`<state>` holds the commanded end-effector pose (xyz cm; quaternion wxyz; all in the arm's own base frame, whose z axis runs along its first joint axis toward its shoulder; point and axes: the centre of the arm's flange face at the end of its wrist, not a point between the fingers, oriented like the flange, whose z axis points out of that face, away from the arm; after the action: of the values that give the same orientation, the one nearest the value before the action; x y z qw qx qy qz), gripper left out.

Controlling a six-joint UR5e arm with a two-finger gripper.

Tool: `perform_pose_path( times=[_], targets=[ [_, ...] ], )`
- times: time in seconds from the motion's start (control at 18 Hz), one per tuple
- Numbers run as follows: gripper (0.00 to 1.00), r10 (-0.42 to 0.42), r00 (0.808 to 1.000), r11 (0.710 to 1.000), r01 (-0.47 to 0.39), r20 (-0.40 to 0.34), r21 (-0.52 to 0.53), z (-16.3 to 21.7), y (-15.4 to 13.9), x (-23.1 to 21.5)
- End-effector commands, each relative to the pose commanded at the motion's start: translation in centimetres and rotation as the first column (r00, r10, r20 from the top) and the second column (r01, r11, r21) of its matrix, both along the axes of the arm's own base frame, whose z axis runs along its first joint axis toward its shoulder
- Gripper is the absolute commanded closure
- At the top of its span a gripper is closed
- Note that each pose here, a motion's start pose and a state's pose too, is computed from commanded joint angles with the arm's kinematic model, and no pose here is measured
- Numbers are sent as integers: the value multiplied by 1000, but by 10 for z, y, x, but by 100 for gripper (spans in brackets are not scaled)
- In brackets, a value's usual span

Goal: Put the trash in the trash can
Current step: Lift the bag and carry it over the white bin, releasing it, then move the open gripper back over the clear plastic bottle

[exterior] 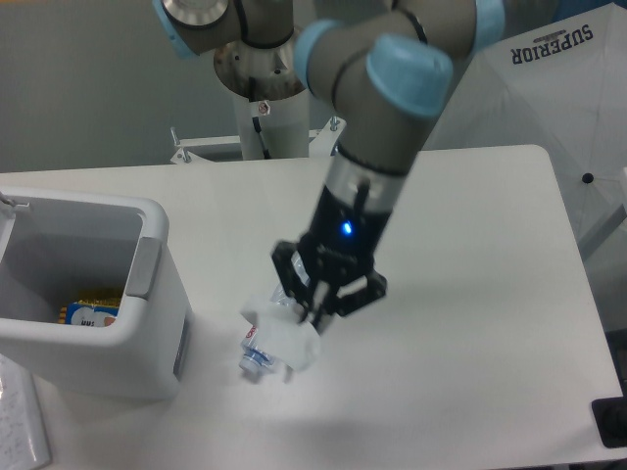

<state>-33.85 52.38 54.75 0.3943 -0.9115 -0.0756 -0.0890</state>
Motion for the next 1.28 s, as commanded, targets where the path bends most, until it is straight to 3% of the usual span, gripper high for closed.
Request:
perform_pose_path(
  times=[0.22, 0.56, 0.67, 0.72, 0.78, 0.83, 0.89, 1.28],
  targets=[
    [92, -51, 998, 997, 49, 30, 52, 28, 10, 53],
    [82, -170, 984, 985, 168, 57, 36, 15, 43, 122],
    [67, -199, 978, 980, 198, 63, 29, 8, 50, 137],
    [55, -212, 975, 977, 211, 67, 23, 2, 52, 143],
    [40, -219, 973, 976, 218, 70, 18, -3, 52, 146],
    [10, -223, 972, 975, 222, 71, 15, -8, 51, 147],
    [0, -230, 971, 973, 229, 62, 14, -11, 50, 147],
    [0, -229, 972, 973, 229, 61, 4, -21, 49, 147]
  ],
)
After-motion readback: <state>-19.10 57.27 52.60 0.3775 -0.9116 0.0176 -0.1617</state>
